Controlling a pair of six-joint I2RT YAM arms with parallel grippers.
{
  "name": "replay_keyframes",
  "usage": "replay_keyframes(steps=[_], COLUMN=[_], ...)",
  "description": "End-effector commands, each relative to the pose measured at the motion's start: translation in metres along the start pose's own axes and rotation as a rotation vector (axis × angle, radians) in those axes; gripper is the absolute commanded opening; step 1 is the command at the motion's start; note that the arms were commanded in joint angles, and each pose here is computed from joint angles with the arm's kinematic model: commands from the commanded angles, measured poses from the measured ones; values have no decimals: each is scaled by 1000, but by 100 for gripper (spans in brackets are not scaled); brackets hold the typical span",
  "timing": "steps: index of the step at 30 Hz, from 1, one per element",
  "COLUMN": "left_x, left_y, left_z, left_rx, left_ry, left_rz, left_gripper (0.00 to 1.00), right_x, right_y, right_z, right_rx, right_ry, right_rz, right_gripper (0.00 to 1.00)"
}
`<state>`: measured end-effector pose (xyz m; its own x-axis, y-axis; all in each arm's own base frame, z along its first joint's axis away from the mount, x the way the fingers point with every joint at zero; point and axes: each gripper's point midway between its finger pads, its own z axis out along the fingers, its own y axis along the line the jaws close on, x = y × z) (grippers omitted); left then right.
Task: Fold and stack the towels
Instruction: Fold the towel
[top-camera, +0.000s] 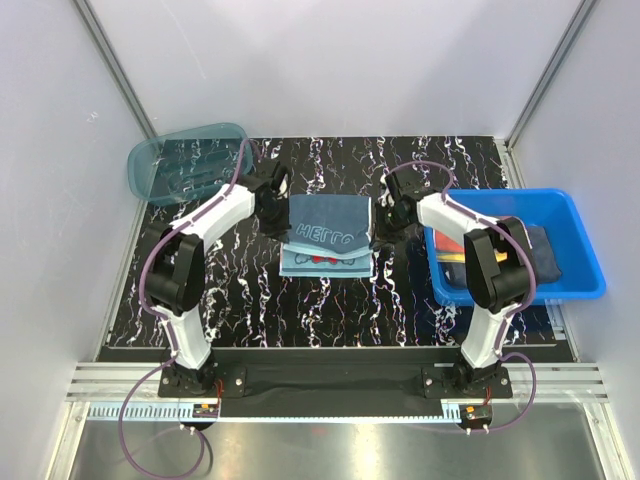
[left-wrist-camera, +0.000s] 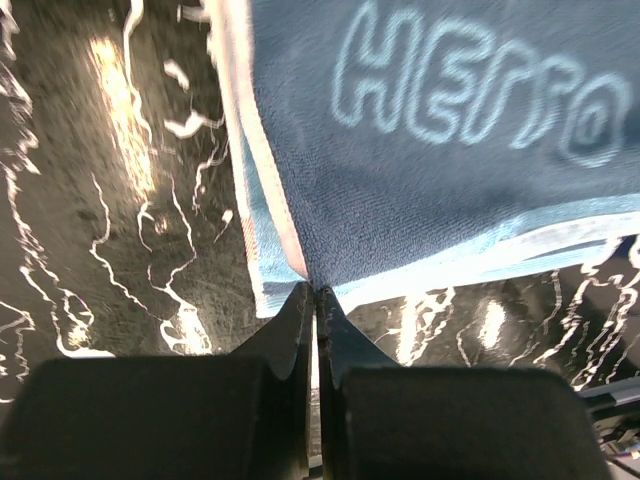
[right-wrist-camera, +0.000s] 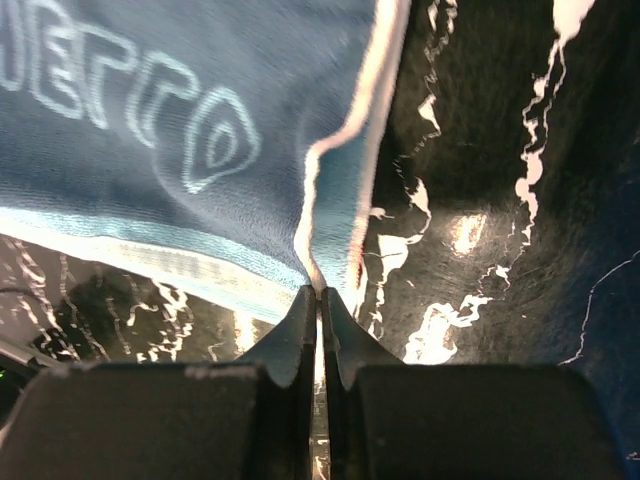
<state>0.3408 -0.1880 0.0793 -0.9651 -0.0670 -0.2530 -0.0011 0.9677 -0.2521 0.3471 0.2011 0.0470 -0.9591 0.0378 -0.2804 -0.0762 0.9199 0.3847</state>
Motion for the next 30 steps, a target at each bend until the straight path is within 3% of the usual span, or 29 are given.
replay_keyframes(steps=[1,6,9,10,14,30], left_x=[-13,-20,-1,19,35,57], left_y=[-3,-1,6,17,20,19], left_z=[-15,-43,-36,-21,9,27], left_rx=[-9,-47,-38,-52,-27,30], left_ry=[-38,-60,-52,1,68,106], left_rz=[29,55,53,48,43,29], left_gripper=[0,0,0,0,0,0], right_x=[-18,-18,4,10,33,46], right_y=[17,31,35,33,20,6], right_z=[-26,-44,-37,-32,-9,10], right_rx=[-14,-62,-114,-120,-118,-90], right_ry=[-62,-51,-31,-24,6,26], right_rz=[-40,-45,-17,-9,23,7], right_gripper=[0,0,0,0,0,0])
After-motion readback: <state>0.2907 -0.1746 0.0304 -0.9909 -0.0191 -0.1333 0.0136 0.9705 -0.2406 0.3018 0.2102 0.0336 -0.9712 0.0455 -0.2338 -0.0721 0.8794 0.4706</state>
